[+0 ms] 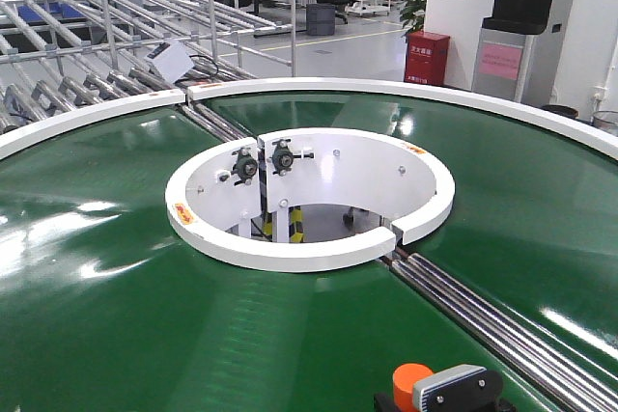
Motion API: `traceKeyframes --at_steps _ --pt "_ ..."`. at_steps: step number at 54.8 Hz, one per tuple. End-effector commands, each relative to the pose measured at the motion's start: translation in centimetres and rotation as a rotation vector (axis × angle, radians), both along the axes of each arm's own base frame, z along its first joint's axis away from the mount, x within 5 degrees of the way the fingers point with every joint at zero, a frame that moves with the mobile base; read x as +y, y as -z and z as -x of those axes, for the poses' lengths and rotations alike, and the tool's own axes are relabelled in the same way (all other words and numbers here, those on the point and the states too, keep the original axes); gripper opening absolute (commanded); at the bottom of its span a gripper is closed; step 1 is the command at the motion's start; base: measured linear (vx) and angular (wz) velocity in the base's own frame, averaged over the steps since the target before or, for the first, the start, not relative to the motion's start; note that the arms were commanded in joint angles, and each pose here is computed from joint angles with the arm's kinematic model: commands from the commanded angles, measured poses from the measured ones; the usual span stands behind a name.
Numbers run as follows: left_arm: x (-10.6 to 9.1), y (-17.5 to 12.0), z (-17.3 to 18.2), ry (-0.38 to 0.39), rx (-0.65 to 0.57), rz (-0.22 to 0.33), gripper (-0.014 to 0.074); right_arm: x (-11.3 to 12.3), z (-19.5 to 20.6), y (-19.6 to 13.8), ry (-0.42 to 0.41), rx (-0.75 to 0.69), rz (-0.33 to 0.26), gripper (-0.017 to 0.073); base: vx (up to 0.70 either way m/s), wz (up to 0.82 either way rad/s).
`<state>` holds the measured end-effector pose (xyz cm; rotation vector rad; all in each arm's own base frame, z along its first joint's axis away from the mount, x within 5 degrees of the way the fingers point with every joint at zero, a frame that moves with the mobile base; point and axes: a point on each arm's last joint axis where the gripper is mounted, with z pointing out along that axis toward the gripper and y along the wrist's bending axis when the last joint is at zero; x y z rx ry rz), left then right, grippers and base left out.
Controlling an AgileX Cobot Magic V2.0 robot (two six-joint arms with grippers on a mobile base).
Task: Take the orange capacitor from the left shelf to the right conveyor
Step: 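Lower the cylinder onto the belt and open the right gripper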
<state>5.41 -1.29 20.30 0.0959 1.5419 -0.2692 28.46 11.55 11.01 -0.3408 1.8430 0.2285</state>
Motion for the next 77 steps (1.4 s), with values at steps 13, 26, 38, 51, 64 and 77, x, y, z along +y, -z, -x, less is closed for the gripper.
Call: traceKeyframes --at_steps 13,26,38,51,64,77 --pt "0.1 -1.8 0.3 0.005 -0.11 0.037 -0.0006 0.6 -0.6 -2.5 -0.039 -0.155 -0.045 0.016 0.0 0.0" --pt "0.1 -1.8 0.3 0.005 -0.11 0.037 -0.0006 0.7 -0.5 -2.5 -0.055 -0.156 -0.042 0.0442 0.0 0.0" --pt "0.1 -1.8 0.3 0.005 -0.11 0.037 -0.0006 0.7 -0.5 -2.5 -0.051 -0.15 -0.056 0.0648 0.0 0.0" --pt "0.1 -1.8 0.3 0.005 -0.11 0.037 -0.0006 0.6 -0.2 -4.6 -0.06 -0.191 -0.07 0.0655 0.0 0.0" --pt "0.1 -1.8 0.3 0.005 -0.11 0.037 -0.0006 0.1 1.5 -11.4 -0.078 -0.323 -0.108 0.0592 0.0 0.0" --pt "0.1 -1.8 0.3 0.005 -0.11 0.037 -0.0006 -2.5 7.5 -19.6 -0.07 -0.353 -0.11 0.0156 0.0 0.0"
